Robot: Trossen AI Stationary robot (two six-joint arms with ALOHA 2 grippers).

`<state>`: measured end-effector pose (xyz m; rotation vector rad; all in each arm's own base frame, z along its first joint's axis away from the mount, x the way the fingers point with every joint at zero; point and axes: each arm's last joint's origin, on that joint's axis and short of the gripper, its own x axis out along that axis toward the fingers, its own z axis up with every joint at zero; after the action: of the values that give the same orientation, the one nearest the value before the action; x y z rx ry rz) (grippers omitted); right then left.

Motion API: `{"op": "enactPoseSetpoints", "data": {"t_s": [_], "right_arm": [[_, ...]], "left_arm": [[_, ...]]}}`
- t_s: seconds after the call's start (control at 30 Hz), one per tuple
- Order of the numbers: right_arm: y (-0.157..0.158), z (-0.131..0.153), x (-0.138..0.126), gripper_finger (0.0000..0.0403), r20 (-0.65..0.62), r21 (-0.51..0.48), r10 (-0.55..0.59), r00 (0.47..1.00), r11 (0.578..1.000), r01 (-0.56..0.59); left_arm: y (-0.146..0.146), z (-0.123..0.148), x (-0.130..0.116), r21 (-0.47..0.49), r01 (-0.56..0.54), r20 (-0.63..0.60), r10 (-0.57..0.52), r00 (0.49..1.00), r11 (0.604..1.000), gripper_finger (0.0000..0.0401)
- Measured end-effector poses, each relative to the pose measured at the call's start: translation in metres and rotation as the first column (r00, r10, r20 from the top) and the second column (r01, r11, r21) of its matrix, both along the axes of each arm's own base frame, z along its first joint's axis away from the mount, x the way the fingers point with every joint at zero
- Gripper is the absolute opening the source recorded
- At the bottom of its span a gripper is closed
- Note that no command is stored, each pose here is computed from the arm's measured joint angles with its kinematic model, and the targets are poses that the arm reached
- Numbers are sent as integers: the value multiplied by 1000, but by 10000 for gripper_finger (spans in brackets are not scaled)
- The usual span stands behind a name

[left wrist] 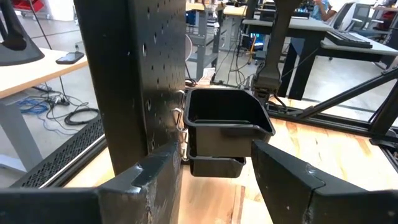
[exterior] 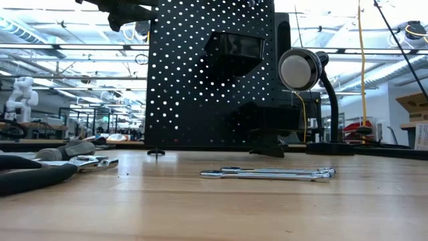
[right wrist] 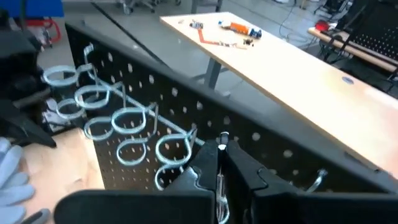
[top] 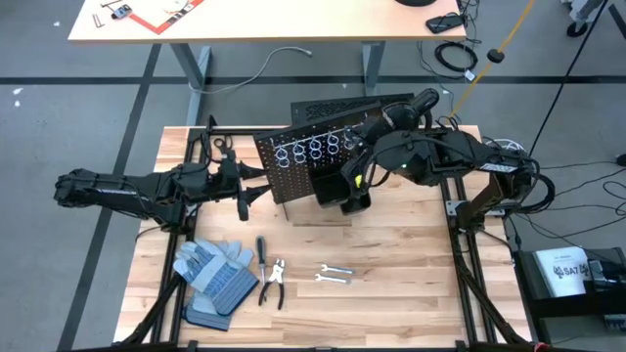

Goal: Hang tools onto peg board
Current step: Remove the silver wrench from the black pegboard

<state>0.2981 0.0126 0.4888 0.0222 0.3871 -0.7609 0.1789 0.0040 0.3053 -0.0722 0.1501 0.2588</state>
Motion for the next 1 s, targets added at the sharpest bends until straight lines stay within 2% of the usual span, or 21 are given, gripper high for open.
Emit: {"op": "enactPoseSetpoints", "data": {"t_s": [0.47,0.7,0.77,0.9,1.0], "right_arm": [[13,56,-36,0,87,-123,128,988,986,-117],[28,60,-43,0,71,-128,214,974,971,-204],[35,56,-43,0,39,-105,293,955,952,-288],[57,40,-40,0,-53,15,488,871,873,-488],[76,20,-32,0,-158,126,568,808,823,-554]], "left_arm": [[0,0,0,-3,0,-1,0,1000,1000,206],[0,0,0,-3,0,1,0,1000,1000,206],[0,0,0,-3,-1,5,1,1000,1000,206],[0,0,0,-18,-3,8,3,1000,1000,206],[0,0,0,-21,-3,9,3,1000,1000,206]]}}
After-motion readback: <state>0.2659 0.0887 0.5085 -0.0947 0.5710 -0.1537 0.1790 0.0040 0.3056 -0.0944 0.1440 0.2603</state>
